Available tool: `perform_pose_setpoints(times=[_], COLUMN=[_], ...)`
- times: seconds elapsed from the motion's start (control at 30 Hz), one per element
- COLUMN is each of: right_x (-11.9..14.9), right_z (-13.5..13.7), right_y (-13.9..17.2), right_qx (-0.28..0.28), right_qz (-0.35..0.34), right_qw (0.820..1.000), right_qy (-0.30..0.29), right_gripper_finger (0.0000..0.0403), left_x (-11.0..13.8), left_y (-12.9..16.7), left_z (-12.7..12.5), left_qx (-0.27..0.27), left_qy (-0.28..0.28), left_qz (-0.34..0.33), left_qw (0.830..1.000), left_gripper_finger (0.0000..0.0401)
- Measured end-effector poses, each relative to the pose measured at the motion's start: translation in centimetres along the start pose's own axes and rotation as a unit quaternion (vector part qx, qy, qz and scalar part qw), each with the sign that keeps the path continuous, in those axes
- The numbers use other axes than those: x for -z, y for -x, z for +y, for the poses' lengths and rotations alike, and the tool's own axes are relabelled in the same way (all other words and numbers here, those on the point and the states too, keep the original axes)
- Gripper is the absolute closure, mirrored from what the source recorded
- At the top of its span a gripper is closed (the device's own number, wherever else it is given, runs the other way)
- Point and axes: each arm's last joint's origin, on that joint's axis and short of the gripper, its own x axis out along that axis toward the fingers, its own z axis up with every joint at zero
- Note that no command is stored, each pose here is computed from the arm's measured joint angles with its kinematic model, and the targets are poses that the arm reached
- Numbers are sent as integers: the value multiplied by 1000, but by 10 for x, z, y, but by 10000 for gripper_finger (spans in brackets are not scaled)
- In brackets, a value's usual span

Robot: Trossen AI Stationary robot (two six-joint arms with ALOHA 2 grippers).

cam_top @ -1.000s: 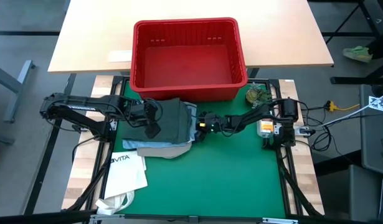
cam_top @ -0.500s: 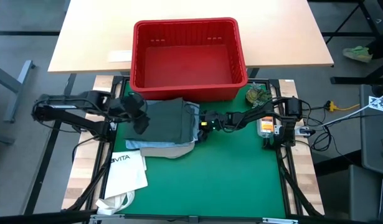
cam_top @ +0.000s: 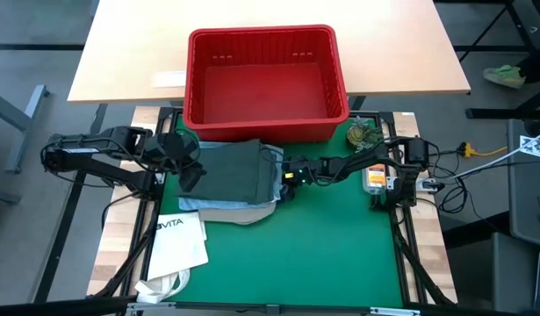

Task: Fold Laundry from Bin
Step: Put the stack of folded clothes into the red bin

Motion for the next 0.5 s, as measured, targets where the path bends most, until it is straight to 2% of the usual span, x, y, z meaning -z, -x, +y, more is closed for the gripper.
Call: perform_pose_setpoints(times=[0.3,0.5], right_x=[-16,-6], right_z=[9,9], right_y=[36,50], right_qx=[-20,19], right_qz=[-11,52], right_qw=[1000,998], right_qy=[5,26], right_gripper_finger=[399,400], left_x=[0,0], left_y=[0,0], left_z=[0,0], left_qx=[-8,-8], left_qy=[-1,-1], left_qz=[-6,-6], left_qw=[1000,1000], left_gripper_finger=[266,266])
